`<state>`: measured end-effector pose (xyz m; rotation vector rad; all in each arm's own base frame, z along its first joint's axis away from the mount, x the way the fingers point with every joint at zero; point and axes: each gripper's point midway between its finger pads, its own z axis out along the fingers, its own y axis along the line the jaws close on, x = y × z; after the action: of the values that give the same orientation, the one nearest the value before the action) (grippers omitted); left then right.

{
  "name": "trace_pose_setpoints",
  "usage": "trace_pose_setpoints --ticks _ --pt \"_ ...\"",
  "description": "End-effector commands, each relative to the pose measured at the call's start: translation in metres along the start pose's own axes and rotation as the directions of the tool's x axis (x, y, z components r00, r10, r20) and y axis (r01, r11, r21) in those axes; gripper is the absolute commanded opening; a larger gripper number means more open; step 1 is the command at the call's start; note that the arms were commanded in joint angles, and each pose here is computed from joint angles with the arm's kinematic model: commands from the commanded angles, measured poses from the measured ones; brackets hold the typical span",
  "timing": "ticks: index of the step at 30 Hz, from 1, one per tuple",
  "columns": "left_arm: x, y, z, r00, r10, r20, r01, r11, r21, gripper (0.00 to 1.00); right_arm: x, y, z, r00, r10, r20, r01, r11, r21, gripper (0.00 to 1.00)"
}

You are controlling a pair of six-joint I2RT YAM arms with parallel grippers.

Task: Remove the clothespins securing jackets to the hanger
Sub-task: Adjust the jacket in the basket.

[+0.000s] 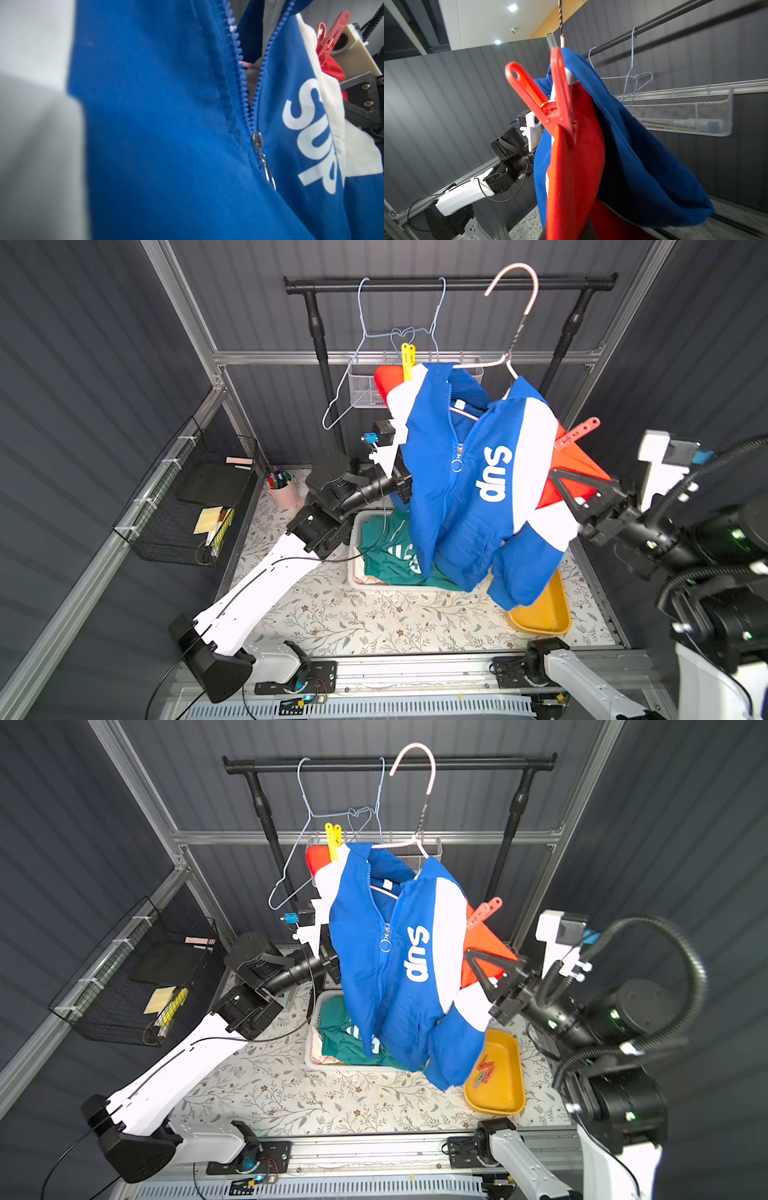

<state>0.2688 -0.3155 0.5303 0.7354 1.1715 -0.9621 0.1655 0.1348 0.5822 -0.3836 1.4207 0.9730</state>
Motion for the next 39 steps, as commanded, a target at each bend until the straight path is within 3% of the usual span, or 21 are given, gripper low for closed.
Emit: trace_pose_setpoints --ticks 1,8,20,27,34,39 --pt "0.021 0.019 -0.012 0.995 -0.064 -0.082 0.051 0.986 -0.156 0.00 -0.026 0.012 0.019 0.995 -0.045 0.093 0.058 0.988 -0.145 0.00" --pt "0.029 0.036 -0.029 0.989 -0.087 -0.120 0.050 0.958 -0.281 0.00 0.016 0.024 0.086 0.994 -0.106 -0.012 0.100 0.965 -0.242 0.00" --pt "0.062 0.060 -0.071 0.969 -0.123 -0.215 0.007 0.882 -0.472 0.00 0.083 0.001 0.162 0.996 -0.020 -0.090 -0.010 0.949 -0.316 0.00" --pt "0.086 0.071 -0.084 0.955 -0.146 -0.256 -0.013 0.846 -0.532 0.00 0.125 -0.020 0.183 0.991 0.002 -0.131 -0.044 0.948 -0.315 0.00" --pt "0.129 0.066 -0.071 0.940 -0.168 -0.296 0.011 0.885 -0.465 0.00 0.165 -0.049 0.179 0.983 0.046 -0.175 -0.092 0.960 -0.265 0.00" --pt "0.179 0.069 -0.068 0.902 -0.177 -0.394 -0.016 0.898 -0.439 0.00 0.188 -0.075 0.166 0.977 0.099 -0.189 -0.140 0.966 -0.217 0.00"
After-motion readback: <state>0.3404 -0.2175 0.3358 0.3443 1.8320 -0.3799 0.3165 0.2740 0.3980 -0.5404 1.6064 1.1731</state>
